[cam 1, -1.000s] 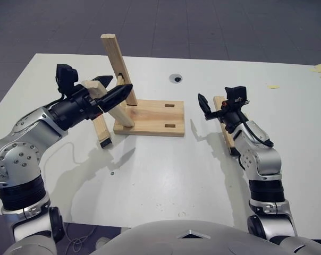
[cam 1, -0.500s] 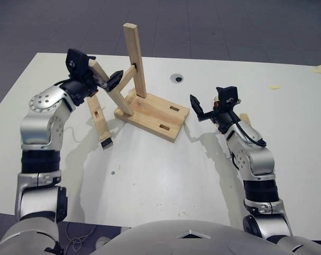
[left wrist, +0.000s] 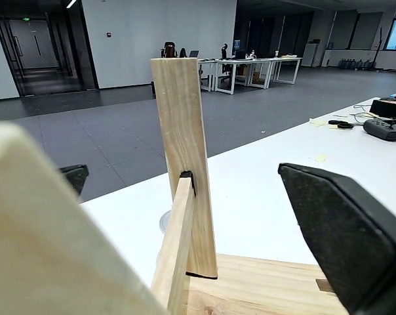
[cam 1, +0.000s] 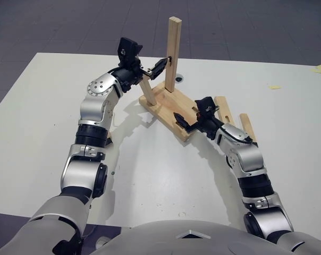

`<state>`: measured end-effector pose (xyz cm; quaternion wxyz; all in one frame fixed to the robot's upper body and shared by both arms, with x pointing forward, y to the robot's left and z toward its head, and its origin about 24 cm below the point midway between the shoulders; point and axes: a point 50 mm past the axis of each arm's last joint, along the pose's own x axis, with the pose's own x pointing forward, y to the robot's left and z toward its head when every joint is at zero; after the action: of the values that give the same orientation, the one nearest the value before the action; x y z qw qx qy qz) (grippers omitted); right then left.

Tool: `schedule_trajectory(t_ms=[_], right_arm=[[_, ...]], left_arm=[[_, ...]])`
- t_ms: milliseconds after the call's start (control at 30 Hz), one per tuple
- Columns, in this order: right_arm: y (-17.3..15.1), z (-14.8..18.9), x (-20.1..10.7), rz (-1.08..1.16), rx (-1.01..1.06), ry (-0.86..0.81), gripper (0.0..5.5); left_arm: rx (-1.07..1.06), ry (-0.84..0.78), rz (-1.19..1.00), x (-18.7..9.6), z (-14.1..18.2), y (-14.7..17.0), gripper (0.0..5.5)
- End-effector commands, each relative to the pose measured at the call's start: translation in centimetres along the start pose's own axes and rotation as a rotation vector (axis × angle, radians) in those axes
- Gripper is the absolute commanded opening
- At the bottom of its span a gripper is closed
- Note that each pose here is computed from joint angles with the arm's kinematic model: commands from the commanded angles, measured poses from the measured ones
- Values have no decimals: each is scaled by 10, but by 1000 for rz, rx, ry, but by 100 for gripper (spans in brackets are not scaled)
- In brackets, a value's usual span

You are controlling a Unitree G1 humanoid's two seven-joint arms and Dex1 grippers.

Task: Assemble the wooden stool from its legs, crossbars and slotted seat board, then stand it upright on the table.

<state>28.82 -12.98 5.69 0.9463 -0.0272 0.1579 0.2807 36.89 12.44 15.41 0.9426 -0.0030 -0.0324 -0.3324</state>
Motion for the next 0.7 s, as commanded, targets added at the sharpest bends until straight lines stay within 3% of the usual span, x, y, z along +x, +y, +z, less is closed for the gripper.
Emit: schedule_trajectory(t_ms=[33, 233, 433, 600, 700], right_arm=[[-8, -14, -4, -33, 113, 77, 538], [30, -12, -34, 241, 218, 135, 538], [36, 6, -52, 263, 251, 83, 538], [0, 28, -43, 2, 289, -147, 538], [-37, 24, -42, -234, 238, -157, 538]], left_arm=[[17, -13, -31, 3, 6, -8, 540], [19, -141, 106, -20, 46, 16, 540], [2, -241, 115, -49, 84, 14, 540], [5, -218, 224, -62, 74, 25, 540], [35, -250, 409, -80, 76, 48, 540]])
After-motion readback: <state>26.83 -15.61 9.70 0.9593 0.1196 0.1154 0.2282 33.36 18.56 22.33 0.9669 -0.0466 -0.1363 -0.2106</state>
